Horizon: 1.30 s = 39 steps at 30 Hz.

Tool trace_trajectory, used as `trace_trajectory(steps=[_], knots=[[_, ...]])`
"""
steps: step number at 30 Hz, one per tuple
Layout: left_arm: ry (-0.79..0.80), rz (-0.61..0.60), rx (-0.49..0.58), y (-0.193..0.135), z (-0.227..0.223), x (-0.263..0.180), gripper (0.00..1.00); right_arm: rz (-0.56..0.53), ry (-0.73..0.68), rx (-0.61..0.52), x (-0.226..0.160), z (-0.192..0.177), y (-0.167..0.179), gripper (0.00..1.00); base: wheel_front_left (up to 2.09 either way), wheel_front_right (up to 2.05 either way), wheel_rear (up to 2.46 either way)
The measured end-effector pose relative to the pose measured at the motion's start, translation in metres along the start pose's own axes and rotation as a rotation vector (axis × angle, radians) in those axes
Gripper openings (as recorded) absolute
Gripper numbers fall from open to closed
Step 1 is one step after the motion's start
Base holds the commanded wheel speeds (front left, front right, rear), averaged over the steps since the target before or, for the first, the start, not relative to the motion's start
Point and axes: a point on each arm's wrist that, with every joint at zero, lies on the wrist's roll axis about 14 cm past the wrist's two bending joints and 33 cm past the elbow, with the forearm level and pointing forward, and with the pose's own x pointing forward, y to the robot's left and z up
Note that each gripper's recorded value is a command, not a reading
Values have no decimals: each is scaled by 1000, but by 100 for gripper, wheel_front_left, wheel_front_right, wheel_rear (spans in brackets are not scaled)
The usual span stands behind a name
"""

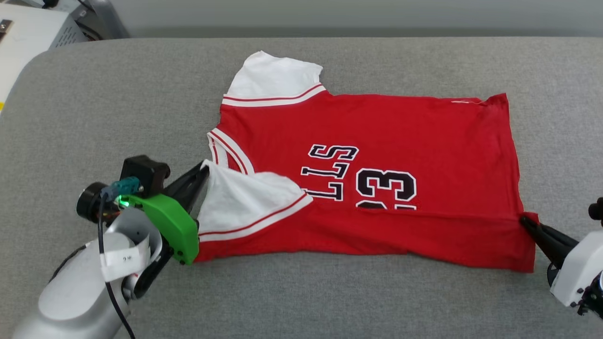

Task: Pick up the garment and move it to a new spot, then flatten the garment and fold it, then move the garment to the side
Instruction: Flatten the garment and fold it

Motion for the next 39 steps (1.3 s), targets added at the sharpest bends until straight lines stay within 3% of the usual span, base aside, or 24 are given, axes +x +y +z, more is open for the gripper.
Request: trace_trajectory(steps=[5,11,16,24,25,26,27,39], knots=[[32,-1,10,13,-5,24,0,-7,5,-13,16,9,-7,0,0,0,0],[161,4,0,23,-49,49,0,-38,37,-30,44,13,-22,0,0,0,0],[236,7,-16,23,-80,52,0,-57,95,-47,56,-3,-28,0,0,0,0],[248,0,-16,22,-85,52,0,-62,90,-68,62,-7,-29,0,0,0,0],[239,6,-14,23,-84,51,44,-62,78,-67,62,-6,-29,6,0,0,0],[235,8,-14,23,-83,50,100,-62,71,-67,62,-5,-28,49,0,0,0],[230,9,-11,22,-82,49,100,-63,64,-69,61,-4,-28,100,0,0,0],[124,52,85,44,-17,34,100,-38,-96,-95,44,33,-15,100,0,0,0]])
